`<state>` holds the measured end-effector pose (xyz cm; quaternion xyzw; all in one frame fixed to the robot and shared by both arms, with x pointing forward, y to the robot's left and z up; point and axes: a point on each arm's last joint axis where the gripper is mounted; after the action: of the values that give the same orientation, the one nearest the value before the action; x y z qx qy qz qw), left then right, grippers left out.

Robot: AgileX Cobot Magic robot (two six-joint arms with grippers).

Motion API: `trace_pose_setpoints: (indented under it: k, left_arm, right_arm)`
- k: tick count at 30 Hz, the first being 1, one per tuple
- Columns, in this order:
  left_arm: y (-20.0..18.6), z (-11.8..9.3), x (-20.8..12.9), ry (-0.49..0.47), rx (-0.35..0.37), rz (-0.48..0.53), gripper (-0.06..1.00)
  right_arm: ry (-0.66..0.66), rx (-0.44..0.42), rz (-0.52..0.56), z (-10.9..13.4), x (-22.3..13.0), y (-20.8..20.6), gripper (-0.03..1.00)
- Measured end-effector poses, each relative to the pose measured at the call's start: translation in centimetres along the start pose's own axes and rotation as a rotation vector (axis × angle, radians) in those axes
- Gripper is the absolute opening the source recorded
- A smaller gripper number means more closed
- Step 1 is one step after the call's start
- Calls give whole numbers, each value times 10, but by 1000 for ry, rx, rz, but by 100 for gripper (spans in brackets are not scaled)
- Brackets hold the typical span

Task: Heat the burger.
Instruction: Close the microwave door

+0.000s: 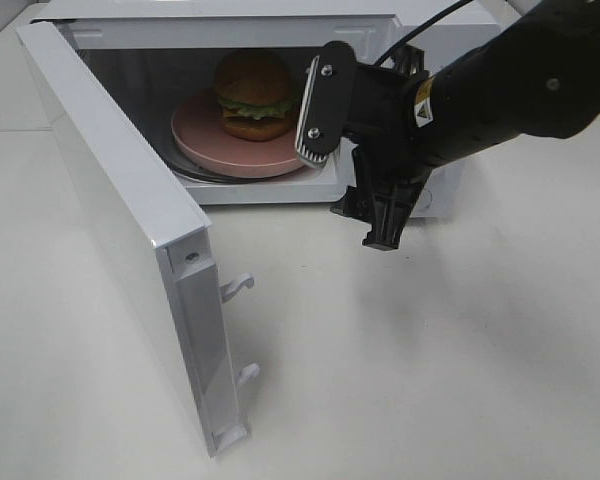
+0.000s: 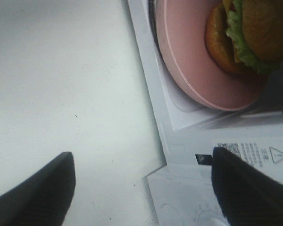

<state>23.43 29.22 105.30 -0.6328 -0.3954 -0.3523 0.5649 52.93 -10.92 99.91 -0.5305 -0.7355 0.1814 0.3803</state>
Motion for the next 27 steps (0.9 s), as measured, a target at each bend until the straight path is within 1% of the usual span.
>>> trace_pose_setpoints:
  k: [1,2,3,4,5,6,7,8,9,10,11,12,13,14,15,16,18,19,20,21,22,23,24,25,26,27]
  left_arm:
    - [0,0,0,0,0,0,99]
    - [0,0,0,0,0,0,99]
    - [0,0,0,0,0,0,99]
    - [0,0,0,0,0,0,99]
    - [0,0,0,0,0,0,99]
    - [0,0,0,0,0,0,99]
    - [0,0,0,0,0,0,99]
    - [0,0,0,0,0,0,99]
    - [0,0,0,0,0,0,99]
    - [0,0,0,0,0,0,99]
    - [0,0,0,0,0,0,99]
    - [0,0,0,0,0,0,99]
    - [0,0,0,0,0,0,99]
    - [0,0,0,0,0,0,99]
    - [0,0,0,0,0,0,99]
    - [0,0,0,0,0,0,99]
    - [0,0,0,0,0,0,99]
    - [0,0,0,0,0,0,99]
    - [0,0,0,0,0,0,99]
    - [0,0,0,0,0,0,99]
    - [0,0,0,0,0,0,99]
    - [0,0,0,0,0,0,99]
    - [0,0,0,0,0,0,99]
    - [0,0,0,0,0,0,99]
    - [0,0,0,0,0,0,99]
    - [0,0,0,0,0,0,99]
  right_arm:
    - [0,0,0,0,0,0,76]
    - [41,-7,0,-1,-2,-4,76]
    - [123,-20,-2,-2,-4,-11,76]
    - [123,-20,-2,-2,-4,-11,76]
    - [220,-33,-4,-4,-7,-19,76]
    - [220,-33,-4,-4,-7,-19,76]
    - [279,-35,-1,-4,-9,-23,76]
    - [398,-34,8,-4,-10,-30,76]
    - [398,-34,8,-4,-10,-30,76]
    - [444,-33,14,-4,-10,-33,76]
    - [550,-26,38,-4,-12,-39,76]
    - [550,-26,38,-4,-12,-39,76]
    - [586,-21,56,-3,-13,-42,76]
    - [659,-6,94,-1,-15,-48,76]
    - [659,-6,94,-1,-15,-48,76]
    - [720,19,138,1,-18,-55,76]
    - [744,32,157,3,-19,-57,76]
    - [774,60,204,6,-21,-63,76]
    - [774,60,204,6,-21,-63,76]
    - [793,89,261,10,-25,-68,76]
    - [805,100,289,12,-26,-71,76]
    - [805,100,289,12,-26,-71,76]
    - [822,115,330,14,-29,-78,76]
    - [833,122,352,15,-30,-81,76]
    - [833,122,352,15,-30,-81,76]
    - [847,130,381,17,-32,-88,76]
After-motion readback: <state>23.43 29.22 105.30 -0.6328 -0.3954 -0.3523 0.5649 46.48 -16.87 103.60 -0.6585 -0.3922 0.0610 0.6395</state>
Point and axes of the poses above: a point on each arm's last joint axis where the gripper is mounted, y pointing out along that axis toward the gripper, z along the wrist's bending axis when the last joint is at zero, x = y × z, and after that the axes turned 5 degrees about -y, right-handed
